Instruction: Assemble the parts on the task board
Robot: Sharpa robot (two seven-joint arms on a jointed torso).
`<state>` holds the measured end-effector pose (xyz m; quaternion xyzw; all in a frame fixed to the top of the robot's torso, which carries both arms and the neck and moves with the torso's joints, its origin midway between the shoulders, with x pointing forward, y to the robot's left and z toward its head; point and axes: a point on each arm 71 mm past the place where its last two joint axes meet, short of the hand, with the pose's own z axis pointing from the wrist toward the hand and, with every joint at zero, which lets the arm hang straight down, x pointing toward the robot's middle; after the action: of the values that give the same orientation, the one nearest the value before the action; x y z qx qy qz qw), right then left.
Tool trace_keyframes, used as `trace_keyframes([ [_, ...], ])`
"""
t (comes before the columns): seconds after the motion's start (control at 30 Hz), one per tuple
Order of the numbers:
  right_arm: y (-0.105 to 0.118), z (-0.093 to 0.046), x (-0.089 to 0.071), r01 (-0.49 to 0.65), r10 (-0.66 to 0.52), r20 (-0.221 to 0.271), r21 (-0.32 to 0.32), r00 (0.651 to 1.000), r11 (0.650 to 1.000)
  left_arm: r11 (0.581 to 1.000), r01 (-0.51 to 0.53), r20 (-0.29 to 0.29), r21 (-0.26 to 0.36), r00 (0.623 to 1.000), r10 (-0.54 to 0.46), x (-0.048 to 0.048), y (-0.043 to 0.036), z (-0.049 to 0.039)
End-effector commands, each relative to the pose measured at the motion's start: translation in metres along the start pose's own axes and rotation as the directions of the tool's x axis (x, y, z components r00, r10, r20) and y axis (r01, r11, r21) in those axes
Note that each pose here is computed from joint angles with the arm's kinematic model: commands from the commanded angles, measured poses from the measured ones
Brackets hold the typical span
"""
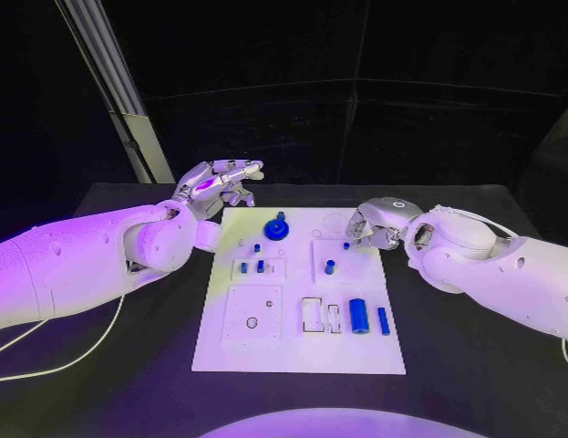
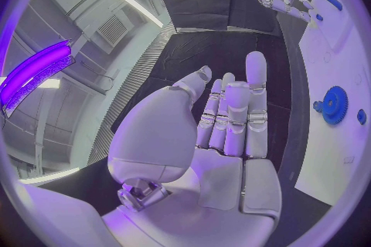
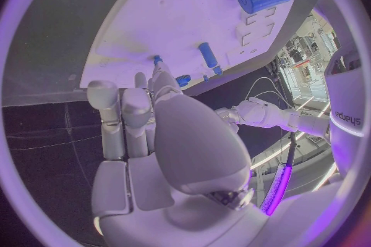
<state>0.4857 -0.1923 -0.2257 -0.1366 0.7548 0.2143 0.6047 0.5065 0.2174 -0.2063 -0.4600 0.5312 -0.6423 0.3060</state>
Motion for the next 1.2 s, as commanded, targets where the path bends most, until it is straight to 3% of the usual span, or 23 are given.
trace_keyframes([
  [0.03,0.002,0.002,0.003,0.020,-0.021,-0.034,-0.010,0.999,1.000,0.999,0.034,-0.014,0.022,0.999,-0.034,0.0025,-0.0020,0.0002],
  [1.2,0.013,0.012,0.017,0.041,-0.041,-0.099,-0.009,0.994,0.999,0.999,0.029,-0.015,0.012,0.999,-0.029,0.0023,-0.0015,-0.0001],
])
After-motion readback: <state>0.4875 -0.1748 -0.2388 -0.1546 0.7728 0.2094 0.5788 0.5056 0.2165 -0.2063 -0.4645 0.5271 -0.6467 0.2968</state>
